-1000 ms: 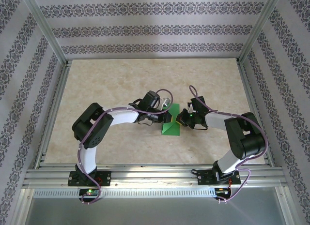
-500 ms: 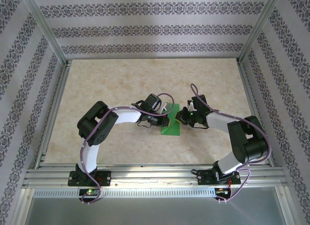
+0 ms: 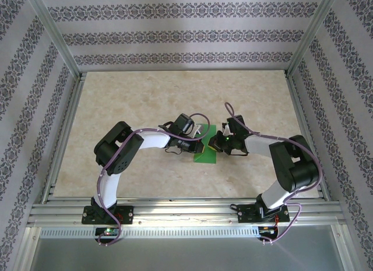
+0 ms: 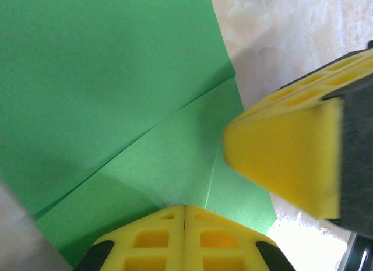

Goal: Fold a paper plane with a square sheet of paper (pick it up from the middle)

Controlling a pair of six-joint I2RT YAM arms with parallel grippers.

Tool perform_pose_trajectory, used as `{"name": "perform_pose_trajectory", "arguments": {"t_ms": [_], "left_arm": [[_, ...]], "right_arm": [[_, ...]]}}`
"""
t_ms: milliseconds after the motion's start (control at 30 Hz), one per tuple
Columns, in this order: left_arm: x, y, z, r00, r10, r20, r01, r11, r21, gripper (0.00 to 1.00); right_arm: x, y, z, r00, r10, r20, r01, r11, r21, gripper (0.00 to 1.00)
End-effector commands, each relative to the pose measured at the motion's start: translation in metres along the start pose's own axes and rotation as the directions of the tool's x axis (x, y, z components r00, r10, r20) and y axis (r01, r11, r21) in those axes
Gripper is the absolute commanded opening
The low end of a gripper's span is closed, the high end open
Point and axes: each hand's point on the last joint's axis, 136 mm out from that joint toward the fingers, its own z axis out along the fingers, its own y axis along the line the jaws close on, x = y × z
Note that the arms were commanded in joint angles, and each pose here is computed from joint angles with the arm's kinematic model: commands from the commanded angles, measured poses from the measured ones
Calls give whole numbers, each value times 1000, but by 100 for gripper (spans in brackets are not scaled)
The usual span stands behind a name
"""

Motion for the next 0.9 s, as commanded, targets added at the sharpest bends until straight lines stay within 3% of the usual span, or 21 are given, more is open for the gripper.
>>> {"name": "perform_pose_trajectory", "arguments": {"t_ms": [0, 167, 267, 533, 867], "left_arm": [[24, 15, 8, 998, -10, -57, 8, 999, -32, 0], [28, 22, 9, 998, -20, -68, 16, 998, -57, 0], [32, 27, 10, 997, -27, -79, 21, 997, -75, 0], [43, 35, 13, 993, -44, -112, 33, 995, -93, 0], [46, 35, 12, 992, -46, -114, 35, 995, -92, 0]], "right_arm": [[-3, 12, 8, 1000, -17, -15, 16, 1000, -25, 4], [-9, -24, 12, 999, 37, 10, -38, 994, 103, 1], [-11, -45, 9, 995, 92, 40, -96, 989, 115, 1], [-28, -38, -2, 996, 60, 72, -65, 996, 66, 3], [-45, -59, -15, 988, 79, 134, -89, 994, 68, 3]]}}
